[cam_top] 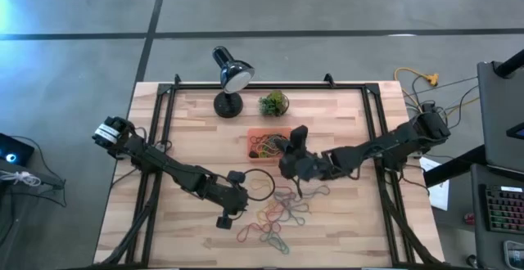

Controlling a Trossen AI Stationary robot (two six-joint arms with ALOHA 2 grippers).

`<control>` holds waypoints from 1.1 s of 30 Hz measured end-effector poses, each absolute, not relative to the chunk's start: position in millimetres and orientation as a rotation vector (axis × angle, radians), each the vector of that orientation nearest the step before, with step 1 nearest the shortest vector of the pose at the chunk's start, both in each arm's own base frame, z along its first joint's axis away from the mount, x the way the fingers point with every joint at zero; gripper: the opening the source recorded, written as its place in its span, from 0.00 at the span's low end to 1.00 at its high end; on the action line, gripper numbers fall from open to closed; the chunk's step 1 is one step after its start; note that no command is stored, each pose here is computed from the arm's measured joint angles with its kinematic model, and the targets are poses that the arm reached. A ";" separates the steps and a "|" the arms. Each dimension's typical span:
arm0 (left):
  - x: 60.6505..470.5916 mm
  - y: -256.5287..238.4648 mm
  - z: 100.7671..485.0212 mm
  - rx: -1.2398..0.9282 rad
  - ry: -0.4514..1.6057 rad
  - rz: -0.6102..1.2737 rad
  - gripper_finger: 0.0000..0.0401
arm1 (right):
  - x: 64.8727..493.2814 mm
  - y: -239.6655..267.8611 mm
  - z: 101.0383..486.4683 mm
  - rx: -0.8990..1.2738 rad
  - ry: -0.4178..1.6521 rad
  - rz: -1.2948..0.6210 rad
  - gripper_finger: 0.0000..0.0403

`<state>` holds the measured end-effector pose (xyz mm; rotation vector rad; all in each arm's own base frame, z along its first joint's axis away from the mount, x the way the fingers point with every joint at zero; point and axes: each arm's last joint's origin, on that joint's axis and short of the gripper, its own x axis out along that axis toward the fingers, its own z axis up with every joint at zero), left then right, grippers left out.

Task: Pick and place rubber bands into bin
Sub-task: Put the red rubber band into the orange bin, then put the yellow rubber band into the orange bin

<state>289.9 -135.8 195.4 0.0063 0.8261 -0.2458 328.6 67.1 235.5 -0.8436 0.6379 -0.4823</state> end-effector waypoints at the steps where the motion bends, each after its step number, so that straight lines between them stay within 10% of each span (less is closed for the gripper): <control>1: 289.9 -135.8 195.4 0.007 0.826 -0.246 0.16 | 329.0 61.4 233.0 -0.826 0.646 -0.482 0.02; 21: 289.9 -135.8 195.4 0.008 0.826 -0.247 0.16 | 334.8 -3.5 197.8 -0.455 0.714 -0.385 0.03; 33: 289.9 -135.8 195.3 0.009 0.825 -0.246 0.16 | 339.4 -2.9 180.3 -0.442 0.766 -0.353 0.23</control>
